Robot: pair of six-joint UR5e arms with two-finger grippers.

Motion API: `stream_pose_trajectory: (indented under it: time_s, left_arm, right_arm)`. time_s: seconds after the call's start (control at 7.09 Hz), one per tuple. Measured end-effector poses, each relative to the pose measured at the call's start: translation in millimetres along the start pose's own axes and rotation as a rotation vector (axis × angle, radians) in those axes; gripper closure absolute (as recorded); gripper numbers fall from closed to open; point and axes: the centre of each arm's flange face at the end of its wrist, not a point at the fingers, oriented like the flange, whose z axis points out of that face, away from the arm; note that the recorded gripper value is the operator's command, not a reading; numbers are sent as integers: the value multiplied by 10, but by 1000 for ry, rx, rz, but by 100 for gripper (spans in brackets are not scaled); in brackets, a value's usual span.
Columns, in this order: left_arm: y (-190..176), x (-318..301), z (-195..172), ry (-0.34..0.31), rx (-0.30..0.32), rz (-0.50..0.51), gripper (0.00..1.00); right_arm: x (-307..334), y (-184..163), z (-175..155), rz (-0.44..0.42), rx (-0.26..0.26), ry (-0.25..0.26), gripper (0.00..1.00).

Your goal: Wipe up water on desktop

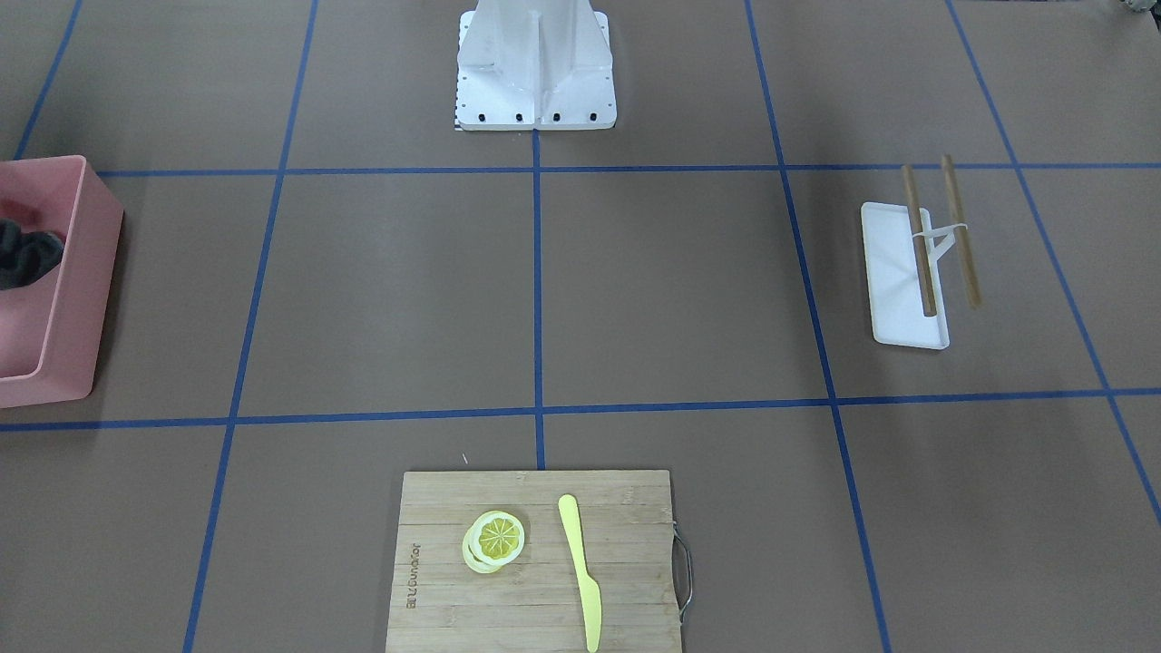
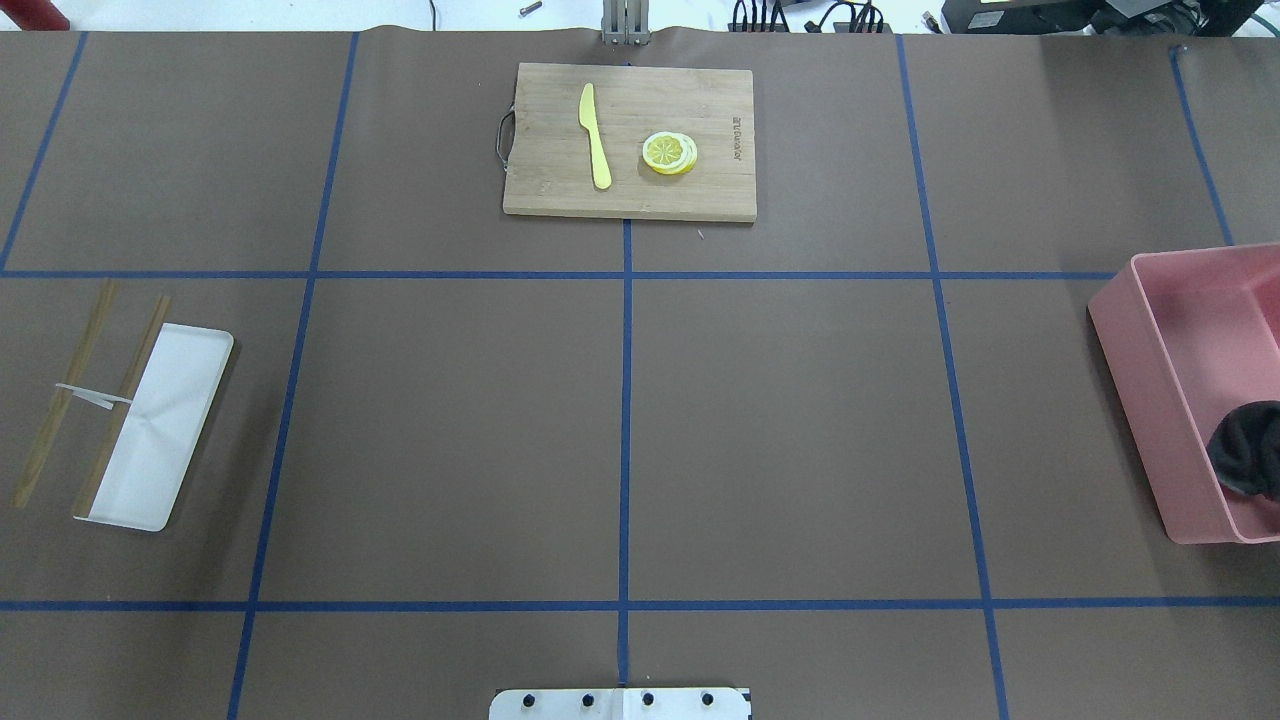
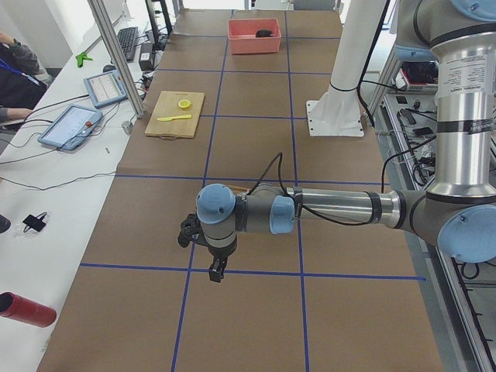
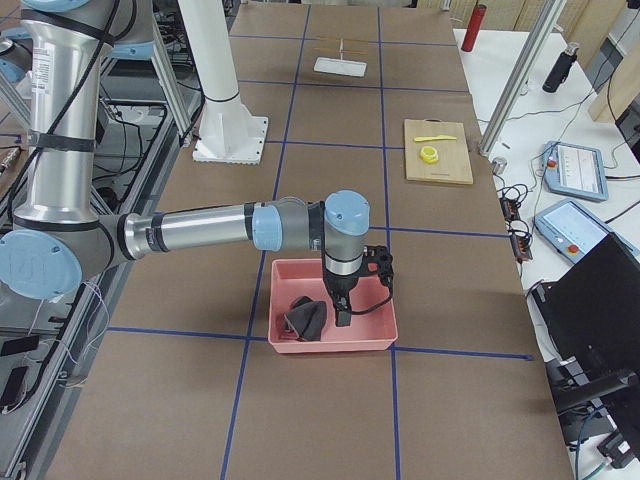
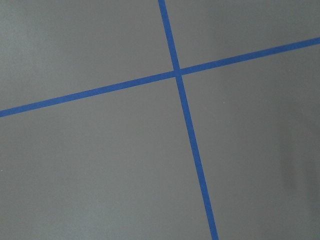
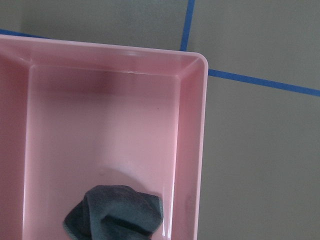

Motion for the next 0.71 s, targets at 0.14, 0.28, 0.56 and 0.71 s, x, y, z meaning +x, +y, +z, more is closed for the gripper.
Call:
stream_pose_trajectory:
  time_s: [0.14, 0.28, 0.56, 0.71]
  left_arm:
    - [1, -1, 1, 0, 0, 0, 1]
    - [2, -1, 1, 0, 0, 1, 1]
    - [1, 1, 5, 0, -1, 1, 1]
    - [1, 1, 5, 0, -1, 1, 1]
  right_arm:
    - [-11, 2, -9, 10, 4, -22, 0]
    - [-20, 3, -17, 12, 6, -32, 0]
    - [-28, -1, -26, 13, 9, -36, 0]
    - [-31, -5, -29, 14, 9, -37, 0]
